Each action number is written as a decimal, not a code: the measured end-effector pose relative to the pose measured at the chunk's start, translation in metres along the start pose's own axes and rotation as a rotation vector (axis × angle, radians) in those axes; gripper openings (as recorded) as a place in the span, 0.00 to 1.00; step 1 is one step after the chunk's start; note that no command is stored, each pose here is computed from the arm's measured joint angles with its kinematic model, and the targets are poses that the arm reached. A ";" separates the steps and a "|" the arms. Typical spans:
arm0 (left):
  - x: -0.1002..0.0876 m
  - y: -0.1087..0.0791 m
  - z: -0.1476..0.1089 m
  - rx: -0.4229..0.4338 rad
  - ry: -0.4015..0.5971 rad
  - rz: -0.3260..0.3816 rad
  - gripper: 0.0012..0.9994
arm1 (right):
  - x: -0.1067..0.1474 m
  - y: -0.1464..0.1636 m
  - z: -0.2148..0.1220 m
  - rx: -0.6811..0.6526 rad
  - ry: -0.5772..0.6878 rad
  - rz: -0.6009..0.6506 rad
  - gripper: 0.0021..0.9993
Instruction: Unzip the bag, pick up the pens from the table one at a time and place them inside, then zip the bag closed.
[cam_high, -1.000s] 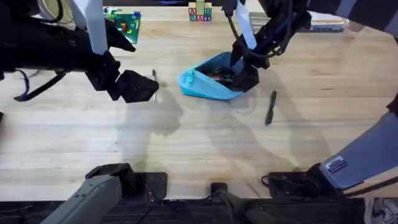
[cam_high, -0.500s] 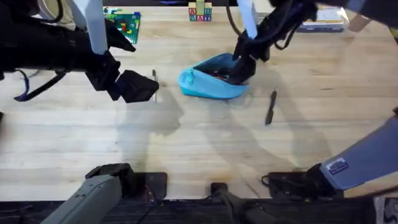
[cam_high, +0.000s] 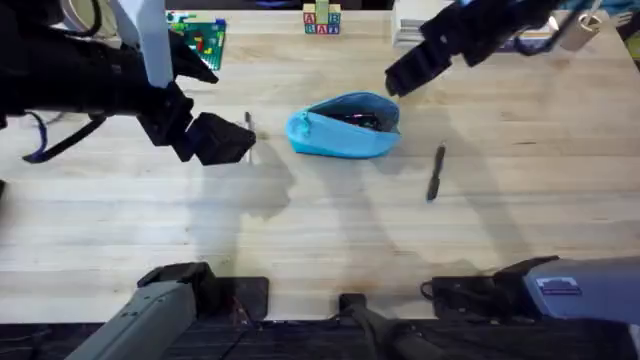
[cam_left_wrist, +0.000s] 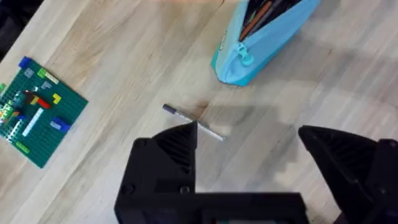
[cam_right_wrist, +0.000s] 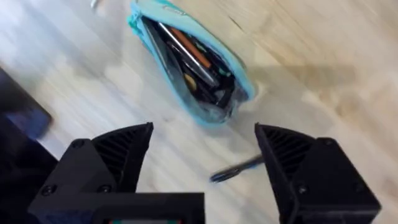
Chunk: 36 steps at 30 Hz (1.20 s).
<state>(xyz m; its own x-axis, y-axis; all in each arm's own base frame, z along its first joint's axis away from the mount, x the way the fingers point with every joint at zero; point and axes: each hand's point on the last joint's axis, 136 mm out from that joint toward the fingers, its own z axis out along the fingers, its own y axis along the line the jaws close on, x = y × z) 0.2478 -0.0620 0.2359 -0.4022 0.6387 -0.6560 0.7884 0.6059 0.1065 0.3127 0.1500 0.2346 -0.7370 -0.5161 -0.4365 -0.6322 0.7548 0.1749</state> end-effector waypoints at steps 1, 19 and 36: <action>0.000 0.000 0.000 0.000 0.000 0.000 1.00 | 0.001 0.001 -0.007 0.013 -0.011 0.043 1.00; 0.000 0.000 0.000 0.000 0.000 0.000 0.99 | 0.113 -0.001 -0.112 0.422 0.005 0.759 1.00; 0.000 0.000 0.000 0.000 0.000 -0.015 0.99 | 0.174 -0.016 -0.072 0.595 0.170 1.100 1.00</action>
<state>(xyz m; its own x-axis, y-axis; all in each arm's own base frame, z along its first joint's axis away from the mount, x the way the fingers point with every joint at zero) 0.2477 -0.0620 0.2358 -0.4141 0.6298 -0.6572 0.7825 0.6151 0.0964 0.1775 0.0196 0.2191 -0.8532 0.4870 -0.1865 0.5060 0.8597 -0.0700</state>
